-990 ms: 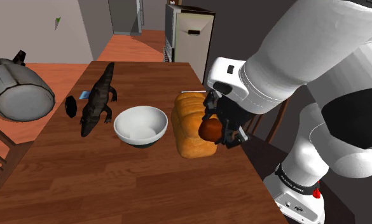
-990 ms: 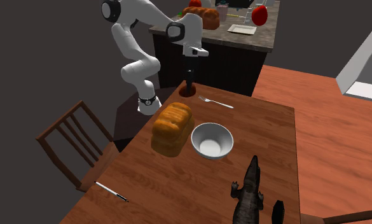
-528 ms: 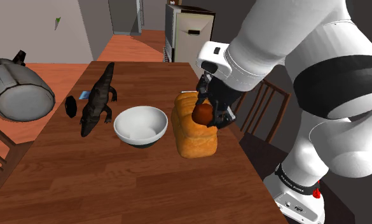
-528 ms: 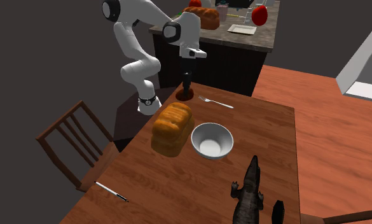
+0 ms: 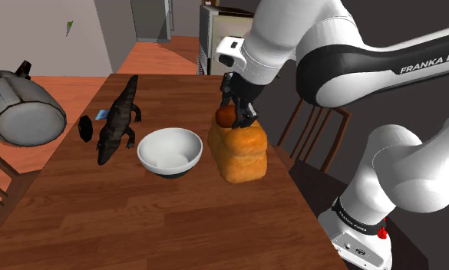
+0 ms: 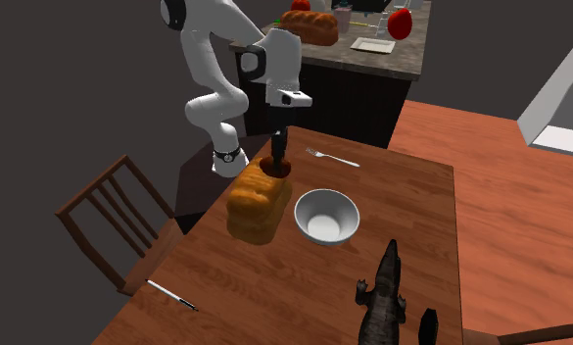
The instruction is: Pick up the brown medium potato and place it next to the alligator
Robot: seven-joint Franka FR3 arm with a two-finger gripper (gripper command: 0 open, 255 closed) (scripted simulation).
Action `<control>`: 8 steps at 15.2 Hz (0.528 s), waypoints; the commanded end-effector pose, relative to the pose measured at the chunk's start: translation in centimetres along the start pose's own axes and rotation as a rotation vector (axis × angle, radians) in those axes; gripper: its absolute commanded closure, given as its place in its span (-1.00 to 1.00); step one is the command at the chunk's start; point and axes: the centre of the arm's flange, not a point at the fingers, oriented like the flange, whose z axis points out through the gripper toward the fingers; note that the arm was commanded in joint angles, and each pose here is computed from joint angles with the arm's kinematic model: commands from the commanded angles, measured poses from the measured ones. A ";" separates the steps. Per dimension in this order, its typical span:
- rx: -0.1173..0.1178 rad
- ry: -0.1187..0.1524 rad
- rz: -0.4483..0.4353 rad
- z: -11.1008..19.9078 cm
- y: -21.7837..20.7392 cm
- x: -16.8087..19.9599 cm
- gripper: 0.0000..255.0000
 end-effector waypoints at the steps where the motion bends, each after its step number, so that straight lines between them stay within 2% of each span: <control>1: 0.003 -0.005 0.000 1.4 2.4 -0.3 1.00; 8: 0.003 -0.005 0.000 5.2 10.8 -1.5 1.00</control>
